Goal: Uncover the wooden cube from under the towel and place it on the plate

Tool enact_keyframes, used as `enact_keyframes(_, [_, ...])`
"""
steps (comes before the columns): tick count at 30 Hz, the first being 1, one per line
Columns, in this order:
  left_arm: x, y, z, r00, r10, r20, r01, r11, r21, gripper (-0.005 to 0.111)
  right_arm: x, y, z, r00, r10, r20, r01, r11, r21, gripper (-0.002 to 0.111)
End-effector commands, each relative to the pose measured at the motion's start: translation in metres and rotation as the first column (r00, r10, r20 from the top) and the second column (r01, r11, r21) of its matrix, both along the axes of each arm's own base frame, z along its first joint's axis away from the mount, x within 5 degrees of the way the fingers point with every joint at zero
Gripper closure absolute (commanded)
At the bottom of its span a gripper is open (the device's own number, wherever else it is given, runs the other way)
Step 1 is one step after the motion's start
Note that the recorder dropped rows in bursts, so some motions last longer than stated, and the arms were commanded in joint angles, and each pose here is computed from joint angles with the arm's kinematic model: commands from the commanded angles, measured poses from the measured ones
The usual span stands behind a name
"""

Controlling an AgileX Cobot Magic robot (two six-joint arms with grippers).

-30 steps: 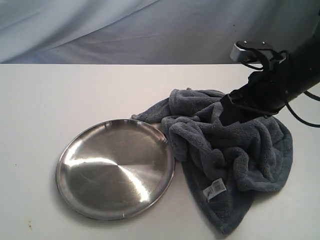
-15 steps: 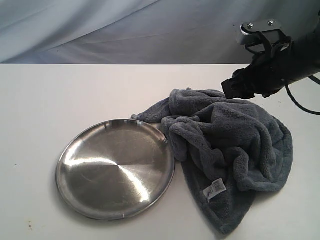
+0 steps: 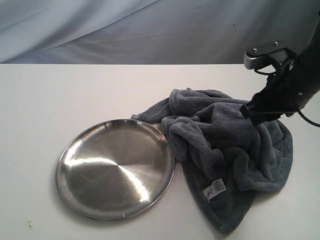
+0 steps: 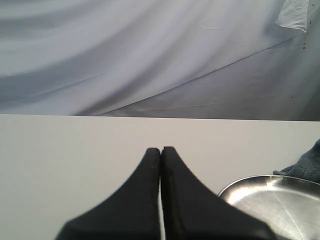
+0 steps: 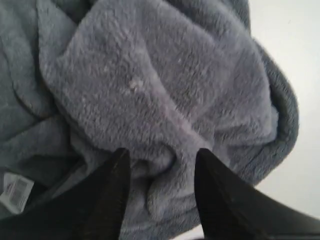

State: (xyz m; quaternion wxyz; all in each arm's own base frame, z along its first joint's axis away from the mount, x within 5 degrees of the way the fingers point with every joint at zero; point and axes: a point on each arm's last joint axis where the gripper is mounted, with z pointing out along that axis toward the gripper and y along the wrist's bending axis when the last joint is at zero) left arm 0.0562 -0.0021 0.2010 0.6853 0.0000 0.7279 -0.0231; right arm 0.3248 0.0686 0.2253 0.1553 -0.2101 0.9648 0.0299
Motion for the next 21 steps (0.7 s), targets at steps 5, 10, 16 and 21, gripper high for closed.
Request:
enact_keyframes(5, [0.000,0.000,-0.001,1.000,-0.001,0.000,0.001,1.000,0.000,0.105,-0.013,0.023,0.007,0.992,0.034,-0.125,0.001,0.963,0.271,0.070])
enact_keyframes(10, [0.000,0.000,-0.001,1.000,0.000,-0.001,0.000,1.000,-0.002,0.105,-0.007,0.042,0.019,0.997,0.072,-0.035,-0.045,0.869,0.492,0.070])
enact_keyframes(16, [0.000,0.000,-0.001,1.000,0.000,-0.001,0.000,1.000,-0.002,0.105,0.006,0.050,0.031,0.992,0.012,0.123,-0.084,0.797,0.597,0.070])
enact_keyframes(21, [0.000,0.000,-0.001,1.000,-0.001,0.000,0.001,1.000,0.000,0.105,0.016,0.043,0.031,0.973,-0.048,0.224,-0.081,0.841,0.535,0.070])
